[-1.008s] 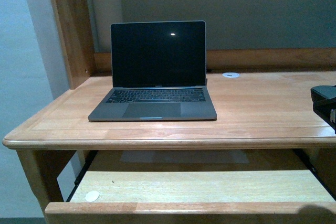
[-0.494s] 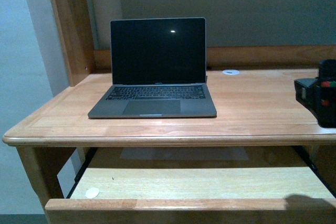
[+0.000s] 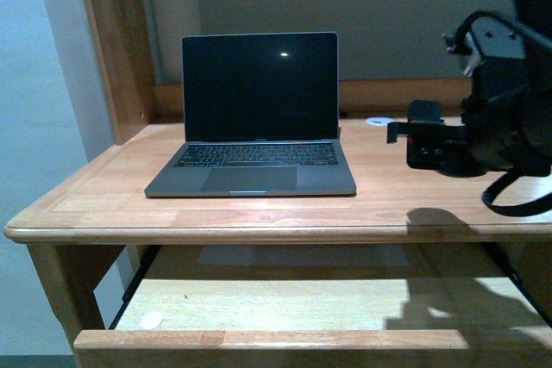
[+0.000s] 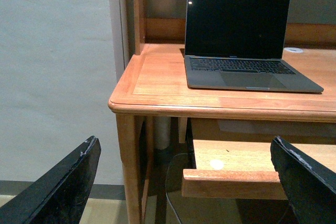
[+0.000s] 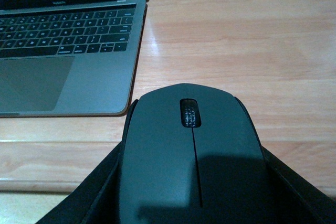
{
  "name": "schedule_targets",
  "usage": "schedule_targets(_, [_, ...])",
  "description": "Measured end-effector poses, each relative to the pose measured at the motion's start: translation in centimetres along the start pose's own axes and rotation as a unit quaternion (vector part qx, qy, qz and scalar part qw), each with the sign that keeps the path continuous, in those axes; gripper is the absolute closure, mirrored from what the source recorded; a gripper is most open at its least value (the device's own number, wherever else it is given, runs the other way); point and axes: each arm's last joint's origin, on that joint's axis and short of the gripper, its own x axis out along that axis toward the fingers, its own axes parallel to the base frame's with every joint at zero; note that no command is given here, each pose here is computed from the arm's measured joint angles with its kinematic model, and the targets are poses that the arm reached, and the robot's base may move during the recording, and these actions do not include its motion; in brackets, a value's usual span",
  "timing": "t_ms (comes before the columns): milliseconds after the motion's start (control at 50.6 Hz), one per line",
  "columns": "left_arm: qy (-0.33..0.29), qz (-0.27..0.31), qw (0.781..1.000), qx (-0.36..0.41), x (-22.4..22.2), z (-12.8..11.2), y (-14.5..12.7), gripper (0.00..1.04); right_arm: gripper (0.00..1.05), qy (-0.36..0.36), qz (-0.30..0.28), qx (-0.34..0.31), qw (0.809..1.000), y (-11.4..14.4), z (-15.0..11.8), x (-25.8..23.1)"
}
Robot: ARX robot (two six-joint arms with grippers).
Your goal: Place mouse
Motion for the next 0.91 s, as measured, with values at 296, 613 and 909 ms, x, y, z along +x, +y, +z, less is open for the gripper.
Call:
schedule_targets(296, [0.000,0.000,1.000,0.000,0.0,0.0,0.0,0.07,0.42,0.073,-0.038,0.002,0.997,0.4,-1.0,9.5])
schedule_targets(613, [0.000,0.000,1.000,0.000,0.0,0.0,0.0,0.07,0.07,0.076,-0.097,0.016,0.992,-1.0,-1.2,9.8])
schedule_targets(909, [0.000,0.000,1.000,0.000,0.0,0.0,0.0,0.07,0.08,-0.102,0.006,0.066,0.993,-3.0,5.4,-4.6])
